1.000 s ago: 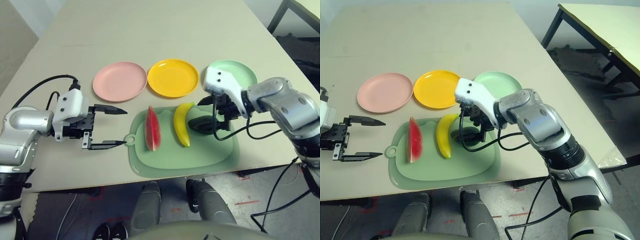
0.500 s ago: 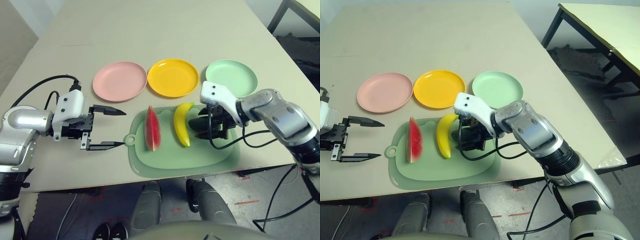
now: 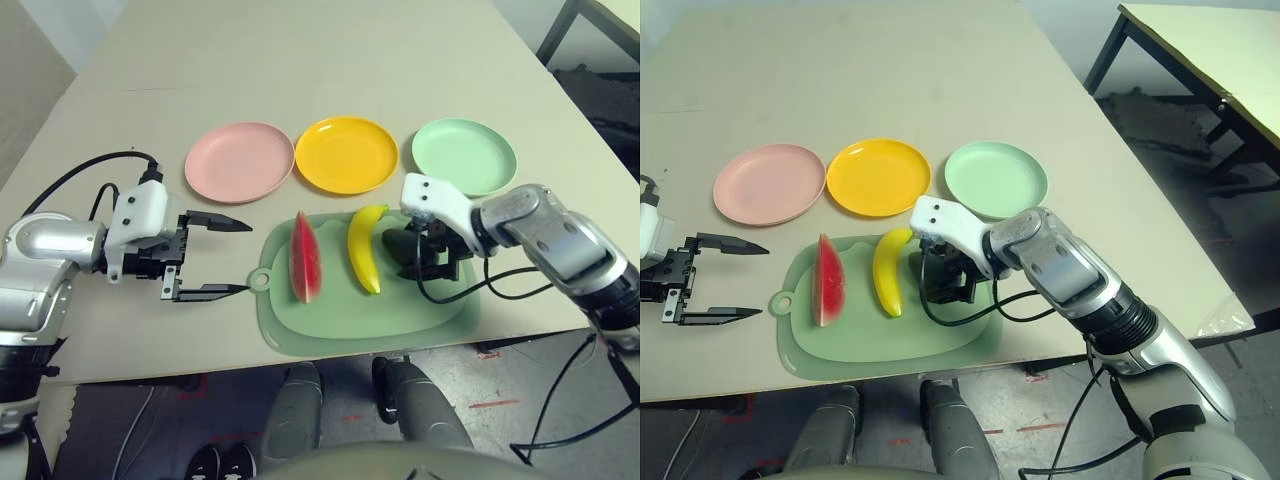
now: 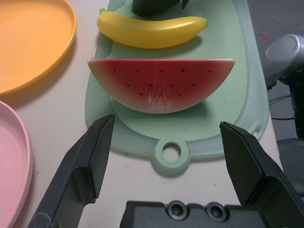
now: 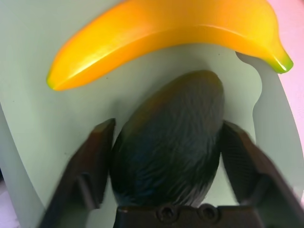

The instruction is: Place the fruits into color-matched plates.

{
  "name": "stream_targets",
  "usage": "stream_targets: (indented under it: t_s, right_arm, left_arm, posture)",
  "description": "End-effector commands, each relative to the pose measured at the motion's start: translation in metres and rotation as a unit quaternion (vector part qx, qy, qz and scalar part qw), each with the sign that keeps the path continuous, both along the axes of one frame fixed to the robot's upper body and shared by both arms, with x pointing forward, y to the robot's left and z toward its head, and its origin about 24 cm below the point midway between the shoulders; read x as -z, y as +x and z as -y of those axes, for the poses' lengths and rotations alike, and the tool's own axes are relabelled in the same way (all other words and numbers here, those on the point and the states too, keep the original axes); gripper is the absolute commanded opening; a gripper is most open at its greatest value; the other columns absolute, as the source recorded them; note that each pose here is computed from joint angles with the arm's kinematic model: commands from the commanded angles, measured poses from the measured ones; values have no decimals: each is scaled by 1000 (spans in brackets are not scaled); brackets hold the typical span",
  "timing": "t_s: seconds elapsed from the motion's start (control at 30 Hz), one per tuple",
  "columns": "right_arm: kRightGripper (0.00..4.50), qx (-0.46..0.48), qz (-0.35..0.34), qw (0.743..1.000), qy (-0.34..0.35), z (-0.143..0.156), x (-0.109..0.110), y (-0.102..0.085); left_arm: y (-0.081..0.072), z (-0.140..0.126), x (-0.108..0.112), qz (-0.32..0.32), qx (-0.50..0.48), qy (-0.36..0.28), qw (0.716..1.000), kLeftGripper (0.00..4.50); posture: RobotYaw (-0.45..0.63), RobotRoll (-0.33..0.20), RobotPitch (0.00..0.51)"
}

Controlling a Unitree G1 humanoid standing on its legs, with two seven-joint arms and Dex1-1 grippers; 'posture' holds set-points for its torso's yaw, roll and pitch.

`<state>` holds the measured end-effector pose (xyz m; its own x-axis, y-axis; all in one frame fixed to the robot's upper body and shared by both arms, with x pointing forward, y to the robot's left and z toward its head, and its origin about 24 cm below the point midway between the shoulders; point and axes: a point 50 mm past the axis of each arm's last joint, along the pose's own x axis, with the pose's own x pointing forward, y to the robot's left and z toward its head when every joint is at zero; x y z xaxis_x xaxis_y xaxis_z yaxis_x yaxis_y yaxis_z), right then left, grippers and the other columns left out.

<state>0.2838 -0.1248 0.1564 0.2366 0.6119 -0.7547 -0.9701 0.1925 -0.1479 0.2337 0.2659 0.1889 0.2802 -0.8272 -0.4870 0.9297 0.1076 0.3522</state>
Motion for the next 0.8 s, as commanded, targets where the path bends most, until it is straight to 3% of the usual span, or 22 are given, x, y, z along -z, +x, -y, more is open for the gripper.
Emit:
stream_targets:
  t_s: [0.03, 0.23, 0.4, 0.5, 0.6, 0.8]
  right_arm:
    - [3354, -7, -22, 1000, -11, 1, 7, -5]
    - [3353, -5, -23, 1000, -11, 3, 4, -5]
    - [3353, 4, -8, 1000, 12, 7, -26, 7]
    - [3353, 13, 20, 1000, 15, 12, -49, 21]
    - [3352, 52, 74, 996, 15, 25, -69, 47]
    - [3352, 138, 131, 982, -3, 53, -71, 90]
  left_arm:
    - [-1, 2, 1, -1, 7, 7, 1000, 4500]
    - [0, 3, 2, 1, 6, 3, 1000, 4500]
    - [4, 7, -1, 9, 8, -29, 1000, 4500]
    - [7, 10, -3, 9, 4, -50, 999, 4500]
    - [11, 18, -6, 3, -14, -101, 995, 4500]
    - [17, 35, -13, -1, -63, -153, 986, 4500]
  posture:
    - [28, 0, 189]
    - [25, 0, 183]
    - [18, 0, 176]
    - [18, 0, 173]
    - [24, 0, 168]
    - [38, 0, 163]
